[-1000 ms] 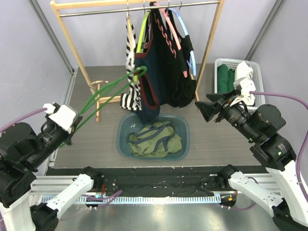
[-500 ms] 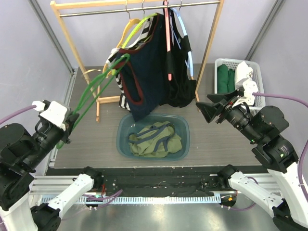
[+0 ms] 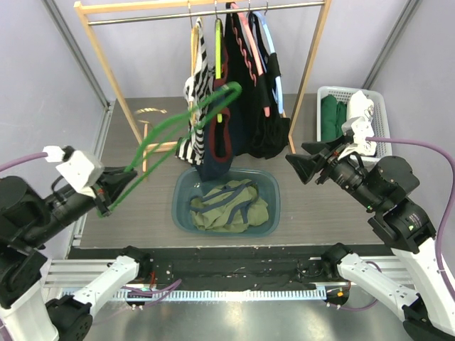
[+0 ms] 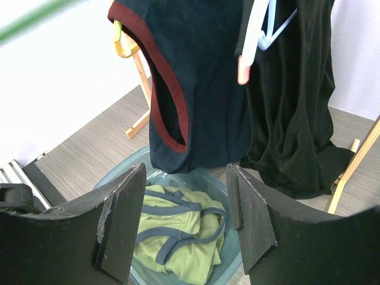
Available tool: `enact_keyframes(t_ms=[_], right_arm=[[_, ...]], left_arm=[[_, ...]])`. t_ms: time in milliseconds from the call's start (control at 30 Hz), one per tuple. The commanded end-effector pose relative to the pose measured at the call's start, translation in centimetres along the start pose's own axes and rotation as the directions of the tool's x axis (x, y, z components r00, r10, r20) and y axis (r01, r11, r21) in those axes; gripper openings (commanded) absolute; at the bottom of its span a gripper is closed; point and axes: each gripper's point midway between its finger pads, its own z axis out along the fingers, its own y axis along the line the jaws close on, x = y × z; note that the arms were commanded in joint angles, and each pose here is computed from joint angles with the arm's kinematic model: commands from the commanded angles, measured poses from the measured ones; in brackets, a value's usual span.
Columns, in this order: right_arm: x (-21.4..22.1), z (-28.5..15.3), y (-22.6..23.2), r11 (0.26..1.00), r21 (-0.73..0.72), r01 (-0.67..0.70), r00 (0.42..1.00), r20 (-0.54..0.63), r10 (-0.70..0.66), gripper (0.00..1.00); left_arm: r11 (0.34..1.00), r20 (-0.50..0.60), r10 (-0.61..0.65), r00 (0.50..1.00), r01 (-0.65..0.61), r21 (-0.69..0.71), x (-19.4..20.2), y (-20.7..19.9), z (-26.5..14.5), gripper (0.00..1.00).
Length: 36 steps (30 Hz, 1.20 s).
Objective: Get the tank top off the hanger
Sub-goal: Place the hanger at the clothesline.
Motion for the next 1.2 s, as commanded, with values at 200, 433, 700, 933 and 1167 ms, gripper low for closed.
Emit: enact_keyframes(t_ms=[200,433,700,933,1167], right_arm=[[-0.6,-0.2,0.4,1.0,-0.017,-0.006,0.999,0.033,0.006,0.64],[-0.8,-0.5,0.5,1.0,-0.021,0.0,0.999,0.04,0.001,0.64],[-0.6,-0.1,0.6,0.999,-0.035,-0.004,0.999,0.043,0.006,0.64],[-0.3,-0.8,0.5,1.0,-0.028,-0.004,0.999,0.049,0.005,0.64],[-0.2,-1.7,0.2,1.0,-0.002,0.01,0.999,0.05,-0.009,0.64]], left_arm=[[0.893,0.264,0.13,0.956,0.003,-0.45,-9.1,6.5,-6.7,0.0],[0.796,0.018,-0.011,1.0,0.02,-0.605,0.4,11.3,-1.6,0.0],[0.782,-0.075,-0.116,0.99,0.045,-0.622,2.9,13.5,2.9,0.0],[0.727,-0.083,-0.157,0.984,0.059,-0.684,0.4,17.1,6.1,0.0],[0.714,-0.045,-0.283,0.958,0.179,-0.676,0.8,19.9,9.9,0.0]])
